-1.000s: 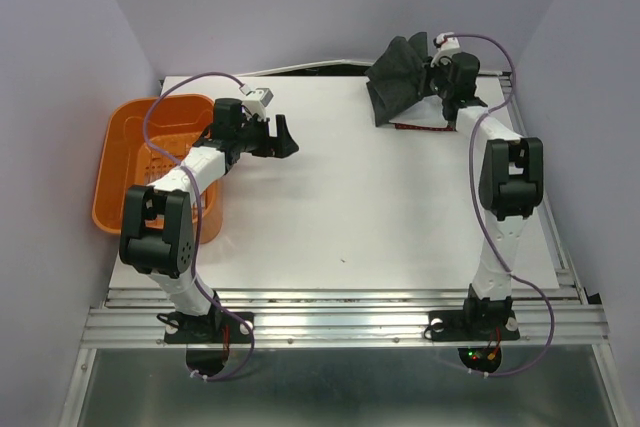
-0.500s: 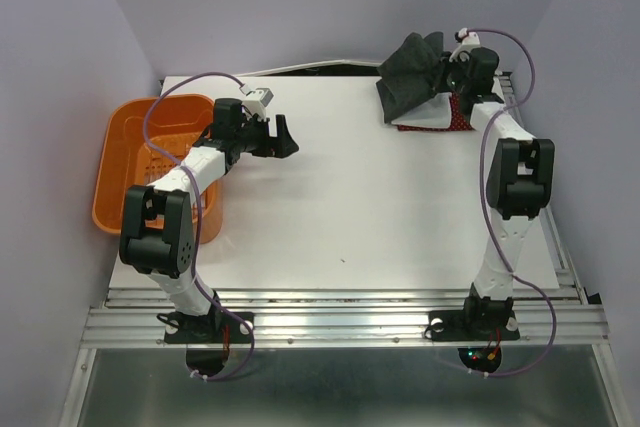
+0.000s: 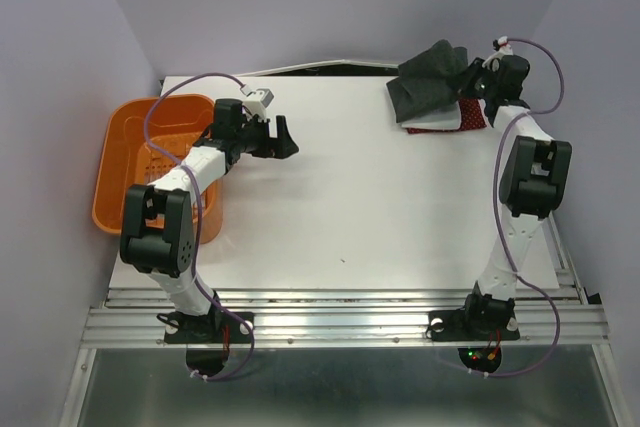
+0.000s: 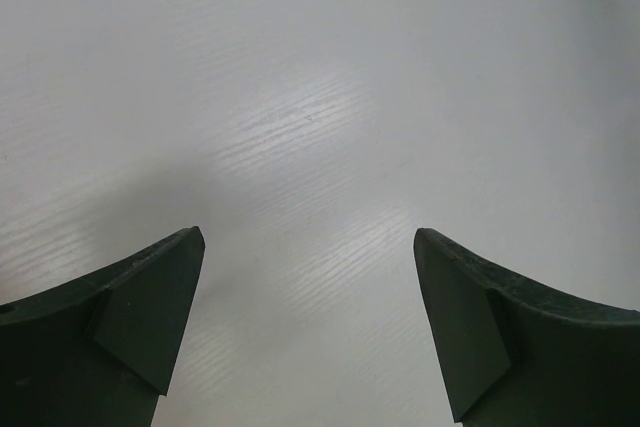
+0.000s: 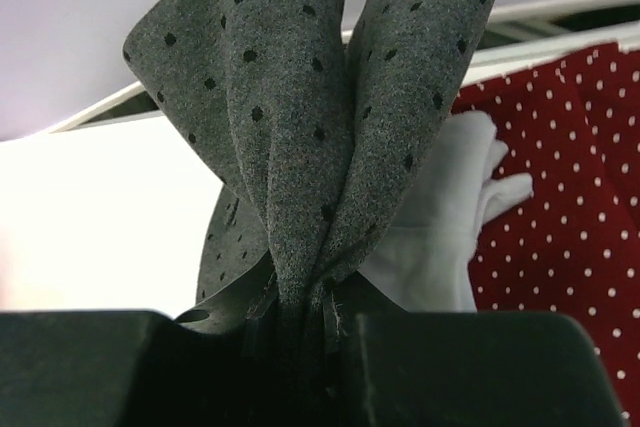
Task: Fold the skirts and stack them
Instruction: Neatly place the folded skirt to the corner
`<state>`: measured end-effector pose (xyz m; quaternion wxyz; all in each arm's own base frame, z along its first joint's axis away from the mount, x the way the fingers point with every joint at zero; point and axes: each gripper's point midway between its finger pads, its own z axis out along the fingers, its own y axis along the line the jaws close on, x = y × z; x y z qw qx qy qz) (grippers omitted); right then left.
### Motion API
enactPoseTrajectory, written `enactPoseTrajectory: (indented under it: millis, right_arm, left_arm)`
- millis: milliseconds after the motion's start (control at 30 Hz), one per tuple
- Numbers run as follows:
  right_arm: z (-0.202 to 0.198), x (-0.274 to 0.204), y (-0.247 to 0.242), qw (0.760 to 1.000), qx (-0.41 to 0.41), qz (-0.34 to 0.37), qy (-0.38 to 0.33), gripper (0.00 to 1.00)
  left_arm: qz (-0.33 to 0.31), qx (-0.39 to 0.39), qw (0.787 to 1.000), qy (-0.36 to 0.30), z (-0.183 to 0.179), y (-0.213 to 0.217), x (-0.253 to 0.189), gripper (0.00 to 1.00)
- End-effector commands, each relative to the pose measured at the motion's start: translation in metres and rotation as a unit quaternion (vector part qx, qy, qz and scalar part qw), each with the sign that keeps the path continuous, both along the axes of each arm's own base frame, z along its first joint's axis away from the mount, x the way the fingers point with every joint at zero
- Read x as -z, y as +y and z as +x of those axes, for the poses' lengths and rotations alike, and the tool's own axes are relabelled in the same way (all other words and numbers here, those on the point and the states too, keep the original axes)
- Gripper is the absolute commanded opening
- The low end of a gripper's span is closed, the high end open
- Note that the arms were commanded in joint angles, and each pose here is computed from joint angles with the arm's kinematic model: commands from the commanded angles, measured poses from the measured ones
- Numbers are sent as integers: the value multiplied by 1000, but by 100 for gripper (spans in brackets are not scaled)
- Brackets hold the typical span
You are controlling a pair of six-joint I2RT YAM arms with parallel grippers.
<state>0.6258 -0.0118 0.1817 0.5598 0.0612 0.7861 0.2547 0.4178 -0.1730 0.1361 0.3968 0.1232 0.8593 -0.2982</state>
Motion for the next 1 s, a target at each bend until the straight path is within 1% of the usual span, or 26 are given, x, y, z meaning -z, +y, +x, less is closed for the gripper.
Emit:
enactPoseTrajectory:
  millis: [0, 67, 100, 133, 233, 300, 367, 400, 433, 467, 500, 567, 600, 667, 700, 767, 833, 967]
  right_arm:
    - [0, 0, -20, 998, 13, 68, 0, 1]
    - [-3, 8, -25, 995, 21, 94, 6, 1]
    - [-7, 22, -23, 995, 20, 100, 18, 1]
    - [-9, 25, -30, 994, 28, 103, 19, 1]
    - [-9, 40, -35, 994, 28, 106, 27, 6]
    - [-8, 45, -35, 994, 23, 103, 29, 17]
    - [-6, 51, -42, 994, 30, 98, 29, 25]
    - [-6, 52, -43, 994, 32, 97, 30, 35]
    - [-4, 54, -46, 995, 36, 90, 29, 42]
    - [-4, 54, -47, 995, 38, 87, 30, 47]
    - [-3, 52, -49, 995, 41, 81, 29, 55]
    - [-2, 48, -54, 996, 51, 62, 30, 64]
    - [-1, 46, -57, 996, 57, 56, 29, 70]
    - [-1, 37, -64, 997, 72, 34, 24, 76]
    - [0, 32, -67, 996, 78, 25, 20, 87]
    - [-1, 28, -77, 995, 97, -3, 21, 91]
    - [0, 14, -92, 991, 126, -39, 8, 99]
    - [-2, -8, -103, 986, 135, -93, -12, 100]
  left_arm:
    - [0, 16, 1000, -19, 7, -5, -13, 99]
    - [0, 16, 1000, -21, 8, -5, -14, 99]
    - [-1, 18, 1000, -22, 8, -5, -15, 98]
    - [-1, 19, 1000, -21, 8, -5, -16, 99]
    - [-1, 22, 1000, -18, 8, -6, -15, 99]
    - [0, 22, 1000, -18, 8, -6, -16, 99]
    - [3, 24, 1000, -17, 7, -6, -16, 99]
    - [4, 23, 1000, -18, 7, -5, -17, 99]
    - [6, 22, 1000, -16, 7, -4, -17, 99]
    - [8, 23, 1000, -20, 7, -4, -19, 99]
    - [9, 22, 999, -23, 8, -4, -20, 99]
    - [10, 21, 999, -29, 8, -3, -24, 98]
    - [12, 22, 999, -33, 8, -3, -27, 99]
    - [16, 22, 999, -29, 5, -1, -29, 99]
    - [17, 20, 999, -33, 5, 0, -32, 99]
    - [24, 15, 999, -46, 6, 3, -40, 99]
    - [34, 6, 998, -61, 7, 7, -48, 99]
    - [49, -6, 995, -92, 7, 15, -67, 99]
